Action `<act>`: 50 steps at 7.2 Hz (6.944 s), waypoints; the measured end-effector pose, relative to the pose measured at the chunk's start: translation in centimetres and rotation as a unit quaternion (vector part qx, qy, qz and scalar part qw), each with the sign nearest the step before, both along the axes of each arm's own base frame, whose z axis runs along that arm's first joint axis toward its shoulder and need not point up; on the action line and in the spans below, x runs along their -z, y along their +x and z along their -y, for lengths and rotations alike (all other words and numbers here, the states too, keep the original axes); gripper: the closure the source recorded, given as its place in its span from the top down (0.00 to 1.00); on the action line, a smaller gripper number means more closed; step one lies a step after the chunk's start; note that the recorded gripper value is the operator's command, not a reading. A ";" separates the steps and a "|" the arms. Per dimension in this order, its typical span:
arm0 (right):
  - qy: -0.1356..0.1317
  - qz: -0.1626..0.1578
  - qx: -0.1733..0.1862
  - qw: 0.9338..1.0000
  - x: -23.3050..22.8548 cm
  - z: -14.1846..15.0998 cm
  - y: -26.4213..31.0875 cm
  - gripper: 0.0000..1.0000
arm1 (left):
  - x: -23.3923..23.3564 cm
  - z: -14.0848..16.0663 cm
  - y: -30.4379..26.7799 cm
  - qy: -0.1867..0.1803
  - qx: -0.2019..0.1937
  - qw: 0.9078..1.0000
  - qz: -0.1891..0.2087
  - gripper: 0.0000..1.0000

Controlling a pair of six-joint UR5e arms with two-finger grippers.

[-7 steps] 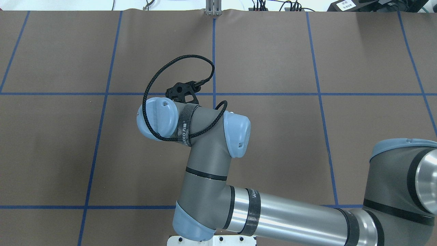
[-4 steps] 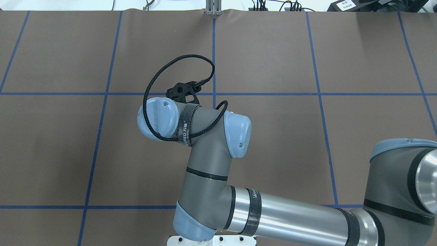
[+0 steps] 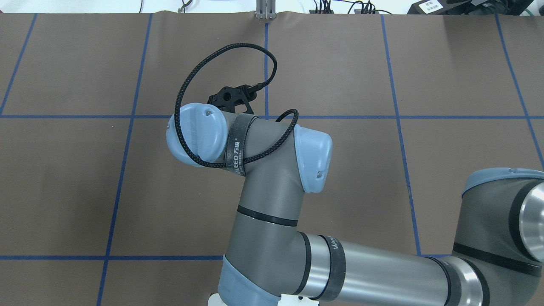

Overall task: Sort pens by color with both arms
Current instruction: 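Lift the blue marker up out of the cup with the right gripper, then carry the blue marker farther from the robot and set it down, then withdraw the right gripper while the left gripper moves over the cup, then lower the left gripper into the cup and grasp the red-capped white marker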

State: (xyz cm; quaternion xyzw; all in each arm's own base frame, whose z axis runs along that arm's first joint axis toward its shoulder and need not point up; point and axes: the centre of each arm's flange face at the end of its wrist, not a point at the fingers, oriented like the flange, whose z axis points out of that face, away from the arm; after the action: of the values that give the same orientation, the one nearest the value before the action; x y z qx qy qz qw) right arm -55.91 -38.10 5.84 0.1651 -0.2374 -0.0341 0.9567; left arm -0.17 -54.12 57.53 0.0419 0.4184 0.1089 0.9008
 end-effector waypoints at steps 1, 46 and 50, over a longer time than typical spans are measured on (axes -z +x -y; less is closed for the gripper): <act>0.004 0.012 -0.004 1.000 1.3 -0.4 2.2 0.00 | 0.0 0.0 0.0 0.000 0.000 1.000 -0.001 1.00; -0.075 0.230 -0.079 0.967 -41.4 15.7 45.5 1.00 | 51.3 -14.8 60.8 -0.080 0.283 0.954 0.059 0.84; -0.072 0.226 -0.083 0.968 -41.6 15.7 45.7 1.00 | 51.0 -16.6 62.3 -0.032 0.305 0.950 0.060 0.82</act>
State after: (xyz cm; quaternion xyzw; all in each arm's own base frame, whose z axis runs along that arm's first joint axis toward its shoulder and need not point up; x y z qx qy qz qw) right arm -10.25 -53.78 47.41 0.1180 -0.4350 0.1007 0.8869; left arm 62.09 -37.54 6.53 0.1319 0.3343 -0.1825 0.9152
